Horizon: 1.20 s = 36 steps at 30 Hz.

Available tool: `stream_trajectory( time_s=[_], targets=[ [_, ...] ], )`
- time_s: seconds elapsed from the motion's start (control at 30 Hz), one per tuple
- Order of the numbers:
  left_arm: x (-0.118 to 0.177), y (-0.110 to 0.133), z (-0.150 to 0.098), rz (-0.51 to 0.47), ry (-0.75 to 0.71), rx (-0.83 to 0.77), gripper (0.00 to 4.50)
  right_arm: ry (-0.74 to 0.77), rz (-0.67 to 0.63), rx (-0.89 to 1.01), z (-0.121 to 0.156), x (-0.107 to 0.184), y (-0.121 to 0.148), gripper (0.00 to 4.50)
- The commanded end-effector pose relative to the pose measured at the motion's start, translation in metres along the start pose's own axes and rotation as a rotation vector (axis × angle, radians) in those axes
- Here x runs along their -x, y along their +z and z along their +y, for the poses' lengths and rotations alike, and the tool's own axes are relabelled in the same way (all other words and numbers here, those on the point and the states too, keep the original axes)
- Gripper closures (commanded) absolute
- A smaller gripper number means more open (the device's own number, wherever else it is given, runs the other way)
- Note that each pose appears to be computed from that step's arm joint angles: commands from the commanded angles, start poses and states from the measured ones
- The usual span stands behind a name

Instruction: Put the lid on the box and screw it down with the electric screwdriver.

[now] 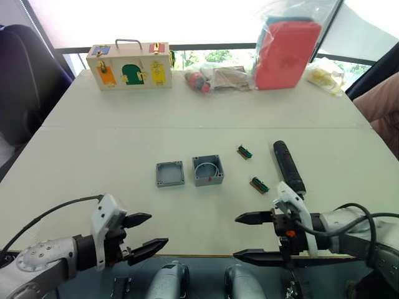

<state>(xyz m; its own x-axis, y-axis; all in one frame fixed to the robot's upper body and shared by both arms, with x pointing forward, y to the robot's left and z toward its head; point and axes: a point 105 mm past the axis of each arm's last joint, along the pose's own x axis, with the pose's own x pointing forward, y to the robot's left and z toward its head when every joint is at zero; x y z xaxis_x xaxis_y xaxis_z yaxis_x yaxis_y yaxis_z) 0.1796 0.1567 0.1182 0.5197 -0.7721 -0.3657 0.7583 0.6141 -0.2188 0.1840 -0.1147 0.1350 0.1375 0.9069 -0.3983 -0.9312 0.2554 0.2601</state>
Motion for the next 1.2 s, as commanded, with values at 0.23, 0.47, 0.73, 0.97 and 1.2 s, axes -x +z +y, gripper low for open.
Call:
stream_trajectory(
  time_s=[0.23, 0.47, 0.73, 0.97, 1.2],
  targets=[
    [0.006, 0.041, 0.043, 0.080, 0.085, -0.151, 0.08, -0.046, -0.104, 0.018, -0.011, 0.001, 0.034, 0.00],
    [-0.044, 0.145, 0.050, 0.171, -0.118, -0.552, 0.08, -0.272, -0.236, 0.096, -0.043, 0.006, 0.084, 0.00],
    [-0.114, 0.154, 0.030, 0.362, -0.305, -0.633, 0.08, -0.473, -0.233, 0.091, -0.056, -0.001, 0.071, 0.00],
    [-0.151, 0.134, 0.018, 0.441, -0.383, -0.661, 0.08, -0.534, -0.211, 0.086, -0.048, -0.002, 0.050, 0.00],
    [-0.171, 0.120, 0.020, 0.491, -0.393, -0.692, 0.08, -0.567, -0.225, 0.081, -0.048, 0.000, 0.048, 0.00]
  ],
)
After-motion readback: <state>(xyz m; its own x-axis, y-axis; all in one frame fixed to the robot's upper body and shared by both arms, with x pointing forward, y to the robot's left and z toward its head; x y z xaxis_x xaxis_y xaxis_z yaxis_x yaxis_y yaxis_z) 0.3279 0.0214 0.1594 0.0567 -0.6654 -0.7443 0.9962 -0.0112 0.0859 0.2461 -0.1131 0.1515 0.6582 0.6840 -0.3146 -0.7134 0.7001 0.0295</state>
